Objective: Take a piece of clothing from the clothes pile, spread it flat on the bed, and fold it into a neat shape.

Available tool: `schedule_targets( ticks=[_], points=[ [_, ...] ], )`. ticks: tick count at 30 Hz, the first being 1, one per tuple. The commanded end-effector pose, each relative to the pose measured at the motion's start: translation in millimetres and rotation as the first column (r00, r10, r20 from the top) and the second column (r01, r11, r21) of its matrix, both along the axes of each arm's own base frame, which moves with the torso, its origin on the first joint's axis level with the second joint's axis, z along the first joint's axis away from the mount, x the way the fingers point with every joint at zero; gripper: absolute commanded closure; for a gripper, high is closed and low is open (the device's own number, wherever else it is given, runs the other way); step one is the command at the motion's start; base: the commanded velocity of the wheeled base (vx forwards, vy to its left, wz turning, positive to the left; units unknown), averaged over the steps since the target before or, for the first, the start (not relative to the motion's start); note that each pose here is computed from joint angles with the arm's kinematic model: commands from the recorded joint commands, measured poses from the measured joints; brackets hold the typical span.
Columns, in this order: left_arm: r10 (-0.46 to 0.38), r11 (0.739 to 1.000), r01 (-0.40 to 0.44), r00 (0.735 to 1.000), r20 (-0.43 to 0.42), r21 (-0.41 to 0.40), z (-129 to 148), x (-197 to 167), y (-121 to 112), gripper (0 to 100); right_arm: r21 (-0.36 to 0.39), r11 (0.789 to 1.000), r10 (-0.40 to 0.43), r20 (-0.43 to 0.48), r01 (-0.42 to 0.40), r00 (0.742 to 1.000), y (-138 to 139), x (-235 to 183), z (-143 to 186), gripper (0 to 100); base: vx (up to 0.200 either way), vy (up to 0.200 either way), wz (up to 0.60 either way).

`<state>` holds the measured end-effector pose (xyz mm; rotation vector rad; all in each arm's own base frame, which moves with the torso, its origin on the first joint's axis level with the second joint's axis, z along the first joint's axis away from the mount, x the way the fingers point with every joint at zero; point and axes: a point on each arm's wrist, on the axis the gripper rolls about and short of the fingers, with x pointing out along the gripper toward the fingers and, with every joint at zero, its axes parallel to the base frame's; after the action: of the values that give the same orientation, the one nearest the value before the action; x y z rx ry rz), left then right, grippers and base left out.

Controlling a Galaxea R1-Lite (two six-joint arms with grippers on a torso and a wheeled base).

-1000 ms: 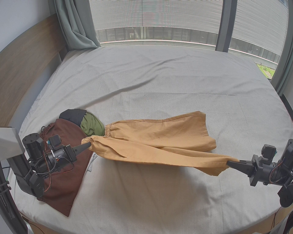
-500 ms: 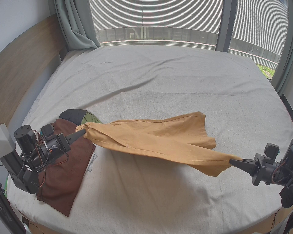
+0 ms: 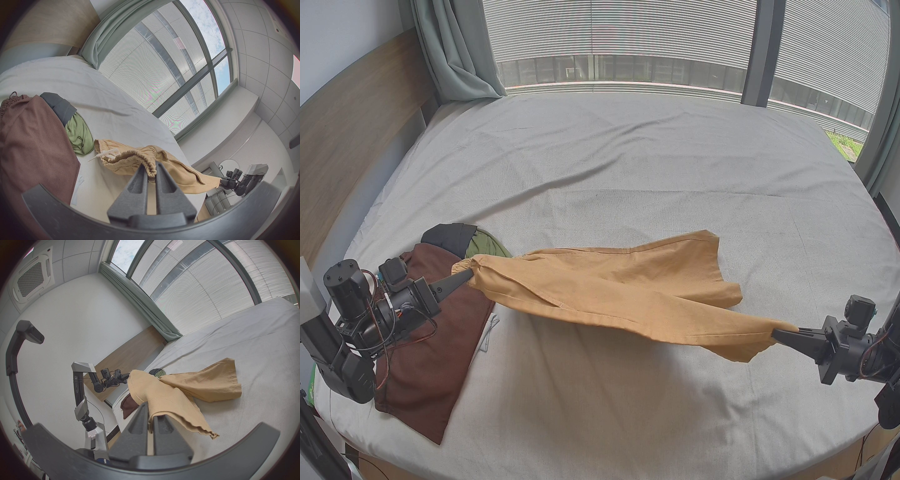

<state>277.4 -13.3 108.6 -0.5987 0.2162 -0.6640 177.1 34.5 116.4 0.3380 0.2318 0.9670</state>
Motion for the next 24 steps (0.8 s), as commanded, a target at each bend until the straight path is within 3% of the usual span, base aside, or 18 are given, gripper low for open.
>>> schedule_targets(
  ticks=[1,13,18,24],
  points=[
    [-0.007,1.0,0.007,1.0,-0.007,0.0,0.8,-7.2,-0.3,100,0.0,1.0,0.002,-0.001,-0.002,1.0,-0.1,-1.5,0.0,100,0.0,0.0,0.0],
    [-0.024,1.0,0.024,1.0,-0.018,-0.005,-1.7,-5.3,-2.1,100,0.008,0.999,-0.042,-0.026,0.042,0.999,-3.1,22.3,-4.5,100,0.0,0.0,0.0],
    [-0.029,1.0,0.029,0.999,-0.03,-0.006,-4.7,-3.6,-7.0,100,0.042,0.994,-0.098,-0.007,0.098,0.995,-2.0,35.9,5.6,100,0.0,0.0,0.0],
    [-0.009,1.0,0.009,0.998,-0.069,0.002,-16.8,1.1,-13.5,100,0.064,0.992,-0.108,-0.057,0.112,0.992,-0.7,47.2,1.1,100,0.0,0.0,0.0]
  ],
)
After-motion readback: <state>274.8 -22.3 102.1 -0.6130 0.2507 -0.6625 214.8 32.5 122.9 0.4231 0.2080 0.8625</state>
